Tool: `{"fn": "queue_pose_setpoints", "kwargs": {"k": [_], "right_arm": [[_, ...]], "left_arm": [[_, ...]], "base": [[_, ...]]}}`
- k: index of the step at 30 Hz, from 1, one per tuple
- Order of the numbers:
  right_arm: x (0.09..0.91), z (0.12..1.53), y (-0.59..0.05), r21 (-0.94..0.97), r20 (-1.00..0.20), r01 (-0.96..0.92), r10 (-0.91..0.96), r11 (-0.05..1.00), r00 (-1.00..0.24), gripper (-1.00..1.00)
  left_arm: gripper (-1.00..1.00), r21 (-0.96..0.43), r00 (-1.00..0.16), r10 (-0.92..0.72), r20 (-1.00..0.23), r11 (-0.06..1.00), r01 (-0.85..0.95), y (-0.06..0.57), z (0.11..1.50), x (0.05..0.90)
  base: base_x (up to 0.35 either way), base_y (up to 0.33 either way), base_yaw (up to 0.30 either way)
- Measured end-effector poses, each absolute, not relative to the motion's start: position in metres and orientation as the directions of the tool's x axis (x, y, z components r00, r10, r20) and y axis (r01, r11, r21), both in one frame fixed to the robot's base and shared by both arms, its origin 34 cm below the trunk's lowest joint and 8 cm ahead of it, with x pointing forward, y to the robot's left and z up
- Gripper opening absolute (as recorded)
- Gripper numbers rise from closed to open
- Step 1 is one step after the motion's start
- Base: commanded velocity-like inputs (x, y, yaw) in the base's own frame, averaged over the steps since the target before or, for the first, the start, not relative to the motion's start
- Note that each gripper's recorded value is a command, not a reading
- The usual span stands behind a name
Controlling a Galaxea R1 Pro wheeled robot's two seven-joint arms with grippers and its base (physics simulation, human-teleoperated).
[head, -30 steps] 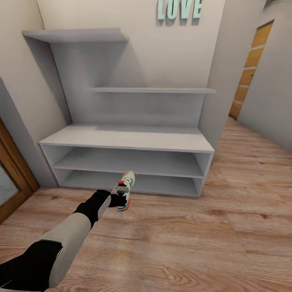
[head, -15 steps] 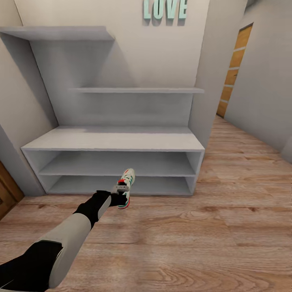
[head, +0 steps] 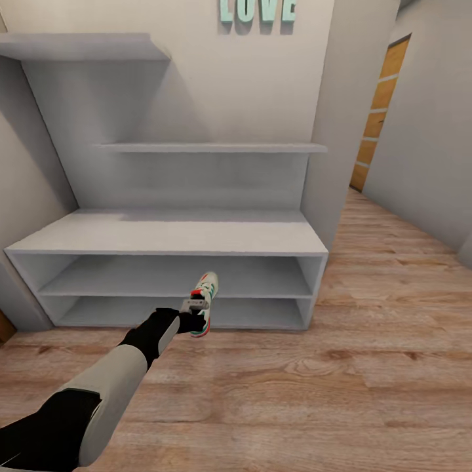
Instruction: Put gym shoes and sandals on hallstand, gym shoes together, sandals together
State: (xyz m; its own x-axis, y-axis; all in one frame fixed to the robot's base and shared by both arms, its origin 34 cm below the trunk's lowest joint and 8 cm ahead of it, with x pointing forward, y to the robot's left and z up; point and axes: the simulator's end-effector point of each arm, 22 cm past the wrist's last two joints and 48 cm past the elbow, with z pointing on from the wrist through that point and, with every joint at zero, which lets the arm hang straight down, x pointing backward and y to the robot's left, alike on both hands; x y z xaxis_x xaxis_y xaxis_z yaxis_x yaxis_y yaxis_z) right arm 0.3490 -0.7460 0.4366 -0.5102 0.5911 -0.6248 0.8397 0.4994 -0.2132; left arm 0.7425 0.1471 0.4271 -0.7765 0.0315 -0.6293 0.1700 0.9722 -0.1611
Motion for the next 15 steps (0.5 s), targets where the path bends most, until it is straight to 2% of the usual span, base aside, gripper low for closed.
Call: {"fn": "queue_pose_setpoints", "kwargs": {"k": [15], "right_arm": [[0.3512,0.4358,-0.7452,-0.209,-0.629,0.838,0.587,0.505,-0.510,-1.00]], "left_arm": [[-1.00,-0.164,-0.779,0.029,-0.627,0.972,0.169,0.1457,0.4248,0.7408]], "base": [[0.013,-0.009,0.000]]}}
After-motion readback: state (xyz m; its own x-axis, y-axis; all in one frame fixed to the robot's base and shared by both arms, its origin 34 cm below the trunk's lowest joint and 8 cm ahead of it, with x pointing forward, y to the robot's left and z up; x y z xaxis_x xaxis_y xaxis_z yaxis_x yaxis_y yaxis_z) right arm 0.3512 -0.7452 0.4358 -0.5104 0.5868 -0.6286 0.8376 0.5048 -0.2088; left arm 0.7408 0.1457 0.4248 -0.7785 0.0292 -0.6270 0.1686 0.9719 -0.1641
